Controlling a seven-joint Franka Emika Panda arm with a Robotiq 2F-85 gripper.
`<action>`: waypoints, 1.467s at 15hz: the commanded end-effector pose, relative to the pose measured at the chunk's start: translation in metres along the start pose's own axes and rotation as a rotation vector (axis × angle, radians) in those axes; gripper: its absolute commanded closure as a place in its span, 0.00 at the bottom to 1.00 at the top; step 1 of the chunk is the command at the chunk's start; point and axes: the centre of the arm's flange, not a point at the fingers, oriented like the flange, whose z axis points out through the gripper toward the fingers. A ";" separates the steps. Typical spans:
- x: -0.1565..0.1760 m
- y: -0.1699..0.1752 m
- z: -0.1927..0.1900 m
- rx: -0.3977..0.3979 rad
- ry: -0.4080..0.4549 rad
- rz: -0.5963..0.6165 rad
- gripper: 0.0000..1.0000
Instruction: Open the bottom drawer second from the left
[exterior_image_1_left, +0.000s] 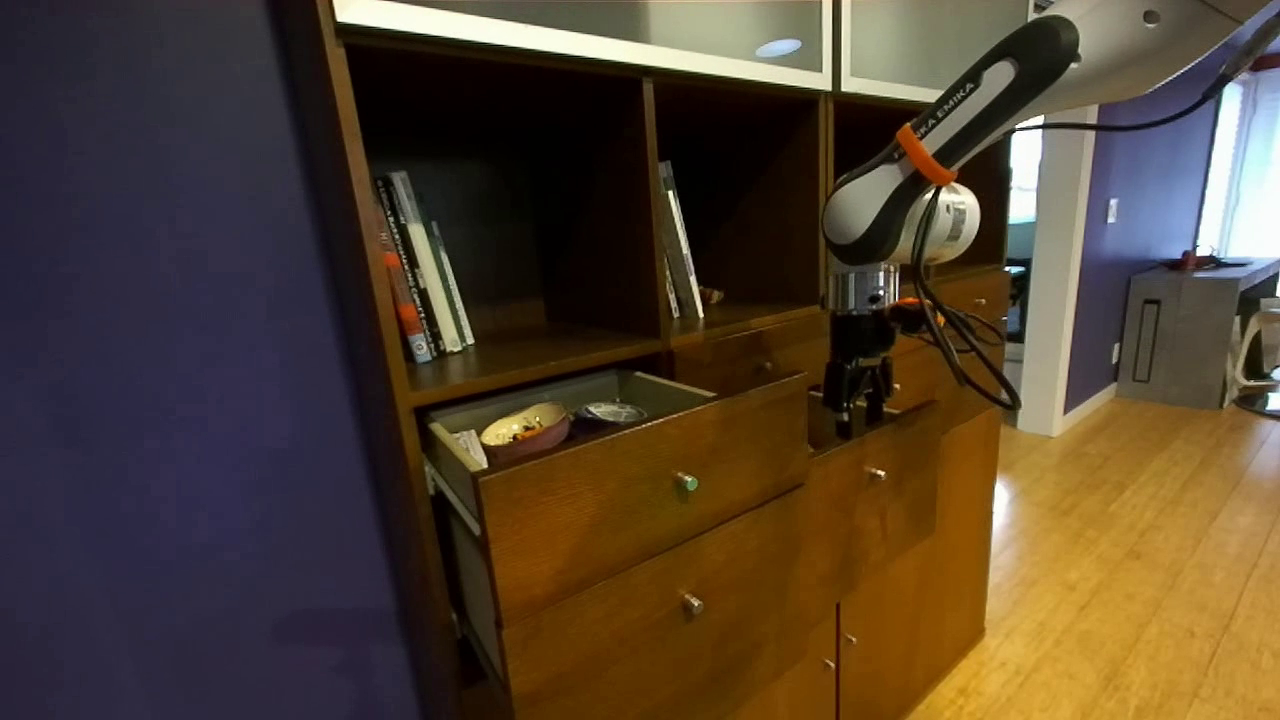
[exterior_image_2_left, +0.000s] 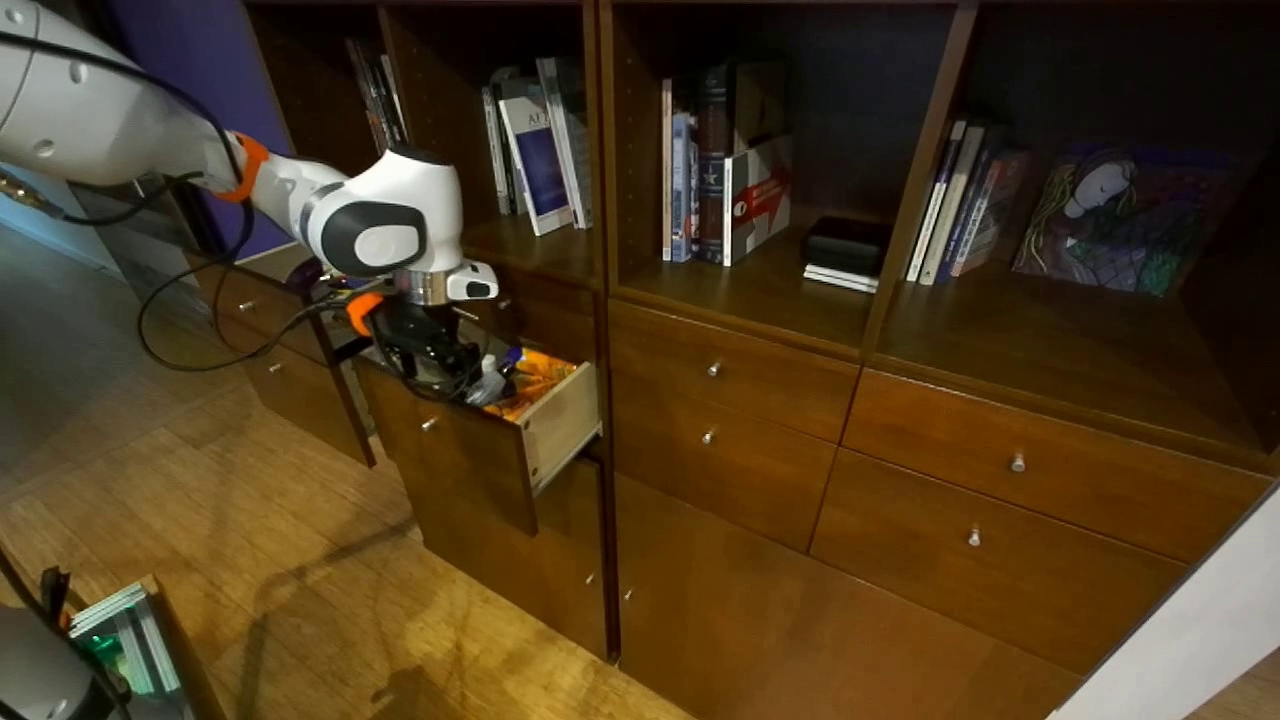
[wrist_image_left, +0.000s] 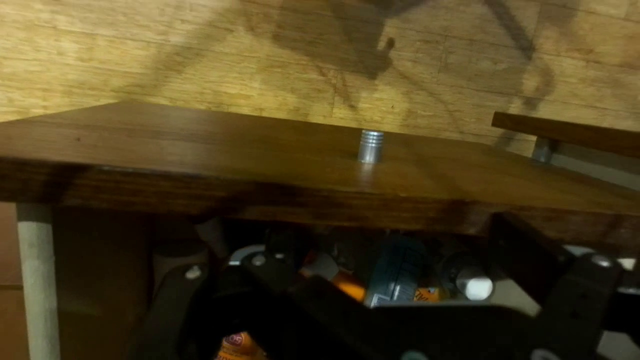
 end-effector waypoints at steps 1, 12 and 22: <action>-0.011 -0.003 0.003 0.021 -0.113 0.003 0.00; -0.022 0.002 -0.076 -0.105 0.139 0.113 0.00; -0.111 -0.038 -0.151 -0.124 0.399 0.239 0.00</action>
